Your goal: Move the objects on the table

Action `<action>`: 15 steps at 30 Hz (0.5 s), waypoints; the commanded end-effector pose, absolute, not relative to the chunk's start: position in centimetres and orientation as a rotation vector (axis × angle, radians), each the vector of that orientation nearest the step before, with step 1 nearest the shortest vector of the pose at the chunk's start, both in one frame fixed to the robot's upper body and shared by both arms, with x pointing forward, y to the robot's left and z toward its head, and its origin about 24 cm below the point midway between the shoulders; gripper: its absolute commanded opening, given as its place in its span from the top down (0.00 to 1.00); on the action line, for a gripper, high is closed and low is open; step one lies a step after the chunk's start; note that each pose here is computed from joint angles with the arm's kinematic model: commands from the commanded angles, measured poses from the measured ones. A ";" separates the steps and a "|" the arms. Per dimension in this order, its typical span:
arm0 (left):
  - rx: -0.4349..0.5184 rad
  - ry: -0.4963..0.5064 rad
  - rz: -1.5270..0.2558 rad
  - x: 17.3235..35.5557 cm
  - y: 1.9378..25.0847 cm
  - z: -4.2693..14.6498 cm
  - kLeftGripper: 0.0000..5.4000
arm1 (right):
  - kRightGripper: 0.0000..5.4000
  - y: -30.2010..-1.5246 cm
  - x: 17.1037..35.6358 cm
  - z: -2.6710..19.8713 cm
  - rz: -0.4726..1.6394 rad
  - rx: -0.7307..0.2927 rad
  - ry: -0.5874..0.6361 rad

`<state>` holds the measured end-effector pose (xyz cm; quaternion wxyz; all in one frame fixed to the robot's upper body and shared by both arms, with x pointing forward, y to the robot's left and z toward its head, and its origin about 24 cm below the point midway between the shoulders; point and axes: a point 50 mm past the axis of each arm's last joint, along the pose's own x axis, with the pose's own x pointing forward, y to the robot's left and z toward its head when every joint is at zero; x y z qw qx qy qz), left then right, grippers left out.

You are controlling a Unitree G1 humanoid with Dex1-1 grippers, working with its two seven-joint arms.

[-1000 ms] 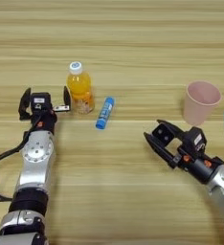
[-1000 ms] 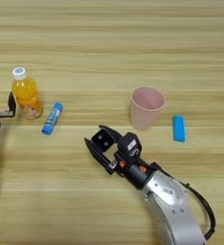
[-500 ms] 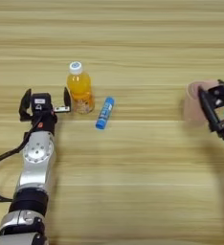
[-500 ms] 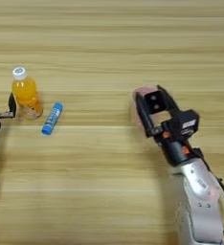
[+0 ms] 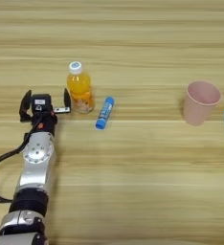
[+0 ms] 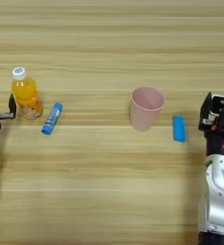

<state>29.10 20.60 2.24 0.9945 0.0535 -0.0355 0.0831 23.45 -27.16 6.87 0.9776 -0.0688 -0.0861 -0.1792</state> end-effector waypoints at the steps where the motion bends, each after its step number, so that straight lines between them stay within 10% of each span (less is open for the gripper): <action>1: 0.121 -0.067 0.165 29.3 20.6 2.3 0.00 | 0.54 -27.2 24.2 5.7 -0.349 -0.135 -0.076; 15: 0.120 -0.069 0.165 29.3 20.7 2.3 0.00 | 0.54 -28.6 24.4 3.0 -0.402 -0.080 0.118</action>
